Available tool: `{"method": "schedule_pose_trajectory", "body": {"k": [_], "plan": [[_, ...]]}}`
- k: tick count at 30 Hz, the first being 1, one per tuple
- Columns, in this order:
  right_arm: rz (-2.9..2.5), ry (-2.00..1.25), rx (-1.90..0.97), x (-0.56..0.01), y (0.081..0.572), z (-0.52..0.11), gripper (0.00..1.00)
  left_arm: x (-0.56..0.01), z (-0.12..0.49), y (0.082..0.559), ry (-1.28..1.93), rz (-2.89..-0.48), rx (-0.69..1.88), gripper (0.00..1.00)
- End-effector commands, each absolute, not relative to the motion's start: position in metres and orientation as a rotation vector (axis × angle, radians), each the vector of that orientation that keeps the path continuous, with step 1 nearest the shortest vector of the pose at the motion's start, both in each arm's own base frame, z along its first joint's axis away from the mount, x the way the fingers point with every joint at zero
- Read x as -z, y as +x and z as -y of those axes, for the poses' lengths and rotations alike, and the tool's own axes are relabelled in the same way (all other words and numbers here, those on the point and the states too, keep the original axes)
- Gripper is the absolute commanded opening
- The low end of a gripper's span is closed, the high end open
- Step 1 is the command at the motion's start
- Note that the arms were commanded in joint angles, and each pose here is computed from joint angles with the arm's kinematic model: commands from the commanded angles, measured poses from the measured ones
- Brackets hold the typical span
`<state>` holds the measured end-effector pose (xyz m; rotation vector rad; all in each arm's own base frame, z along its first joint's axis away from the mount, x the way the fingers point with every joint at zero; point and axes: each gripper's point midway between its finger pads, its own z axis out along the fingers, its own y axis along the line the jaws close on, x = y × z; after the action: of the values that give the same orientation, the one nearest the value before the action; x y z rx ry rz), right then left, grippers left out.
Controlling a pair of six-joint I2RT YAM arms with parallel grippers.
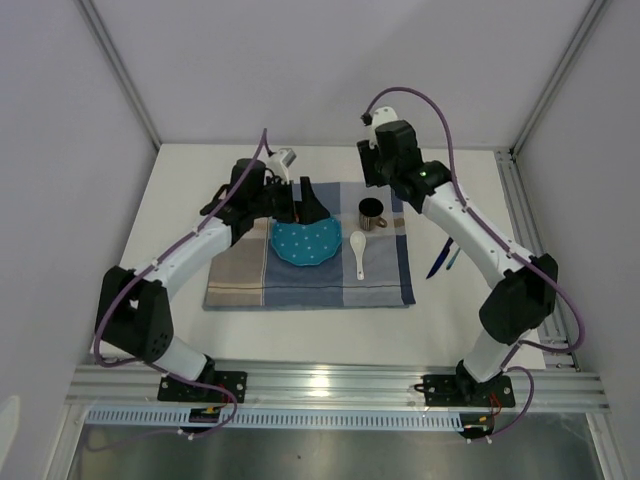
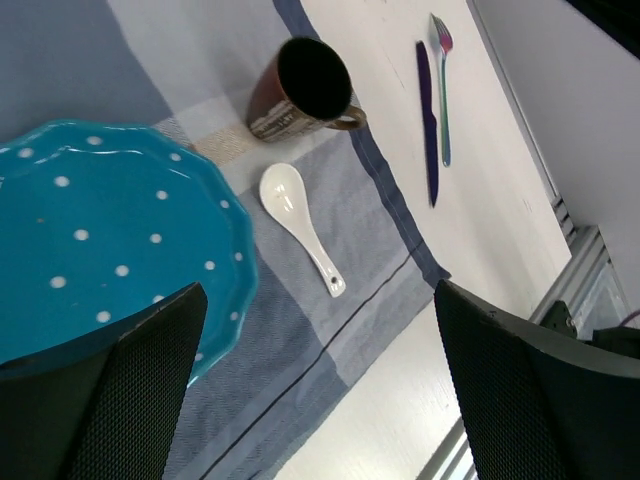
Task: Set the dinner table for one person
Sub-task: Place the spoon on the napkin.
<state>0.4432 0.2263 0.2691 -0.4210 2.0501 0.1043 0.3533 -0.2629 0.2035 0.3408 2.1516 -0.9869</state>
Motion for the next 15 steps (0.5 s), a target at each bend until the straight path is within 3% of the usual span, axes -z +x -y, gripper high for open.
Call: {"method": "schedule_pose_trajectory", "body": {"k": [1,2,4,10,15], "plan": [[-2.091,-0.243,-0.117,-0.256,0.428,-0.206,0.49,-0.259,0.260,0.348,0.378,-1.953,1.029,0.99],[-2.075,-0.205,-0.106,-0.256,0.426,-0.199,0.57,-0.266,0.257,0.348,0.395,-1.919,1.006,0.99],[-2.031,-0.109,-0.145,-0.261,0.419,-0.191,0.62,-0.285,0.255,0.347,0.411,-1.868,0.987,0.99],[-2.054,-0.028,-0.240,-0.261,0.420,-0.182,0.58,-0.295,0.239,0.378,0.169,-1.900,0.868,0.99],[-2.113,-0.057,-0.283,-0.250,0.421,-0.193,0.63,-0.272,0.246,0.388,0.298,-1.965,0.888,0.99]]}}
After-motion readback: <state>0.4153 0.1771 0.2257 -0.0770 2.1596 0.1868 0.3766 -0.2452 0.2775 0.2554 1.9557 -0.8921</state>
